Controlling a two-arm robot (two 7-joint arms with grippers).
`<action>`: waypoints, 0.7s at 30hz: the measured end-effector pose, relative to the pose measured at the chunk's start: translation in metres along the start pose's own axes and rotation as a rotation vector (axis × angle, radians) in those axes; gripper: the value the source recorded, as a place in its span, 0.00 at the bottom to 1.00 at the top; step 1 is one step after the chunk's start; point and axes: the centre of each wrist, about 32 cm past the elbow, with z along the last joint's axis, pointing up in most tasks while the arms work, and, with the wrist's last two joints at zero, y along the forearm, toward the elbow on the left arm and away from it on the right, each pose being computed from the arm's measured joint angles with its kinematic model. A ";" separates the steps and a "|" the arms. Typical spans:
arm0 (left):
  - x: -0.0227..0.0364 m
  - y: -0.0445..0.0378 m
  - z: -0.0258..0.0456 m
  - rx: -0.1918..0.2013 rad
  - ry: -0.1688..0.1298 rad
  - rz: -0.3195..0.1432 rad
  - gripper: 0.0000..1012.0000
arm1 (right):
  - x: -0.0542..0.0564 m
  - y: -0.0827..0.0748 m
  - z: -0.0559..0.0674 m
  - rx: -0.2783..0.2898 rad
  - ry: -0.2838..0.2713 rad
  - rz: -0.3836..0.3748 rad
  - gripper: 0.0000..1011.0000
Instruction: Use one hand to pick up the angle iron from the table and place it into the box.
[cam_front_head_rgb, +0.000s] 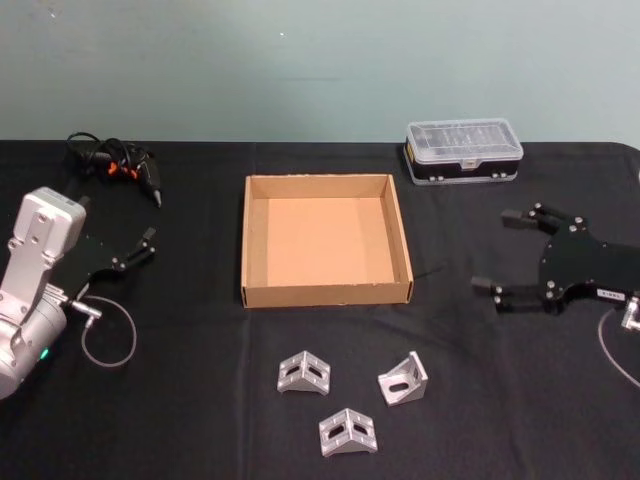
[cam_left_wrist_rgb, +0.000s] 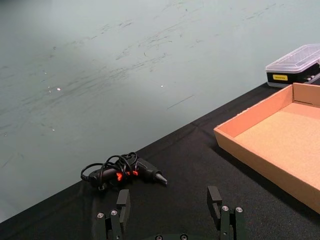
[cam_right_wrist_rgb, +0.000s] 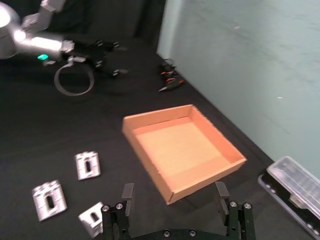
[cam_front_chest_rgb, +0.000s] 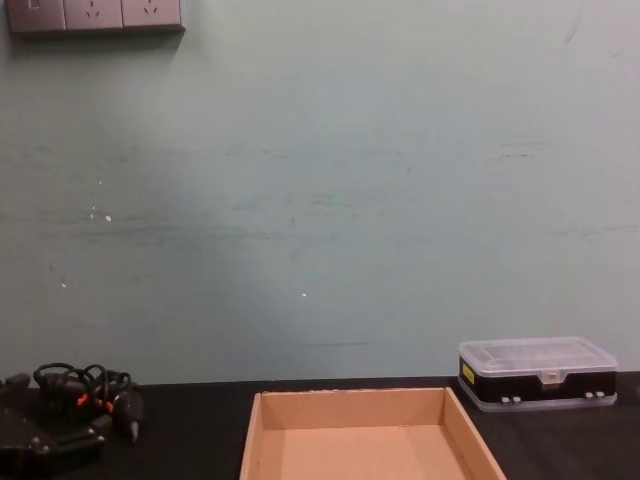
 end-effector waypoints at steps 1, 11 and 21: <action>0.0000 0.0000 0.0000 0.000 0.000 0.000 1.00 | 0.002 0.000 0.003 -0.013 -0.014 0.027 0.99; 0.0000 0.0000 0.0000 0.000 0.000 0.000 1.00 | 0.014 0.007 0.016 -0.111 -0.101 0.203 0.99; 0.0000 0.0000 0.0000 0.000 0.000 0.000 1.00 | 0.019 0.026 0.026 -0.222 -0.185 0.345 0.99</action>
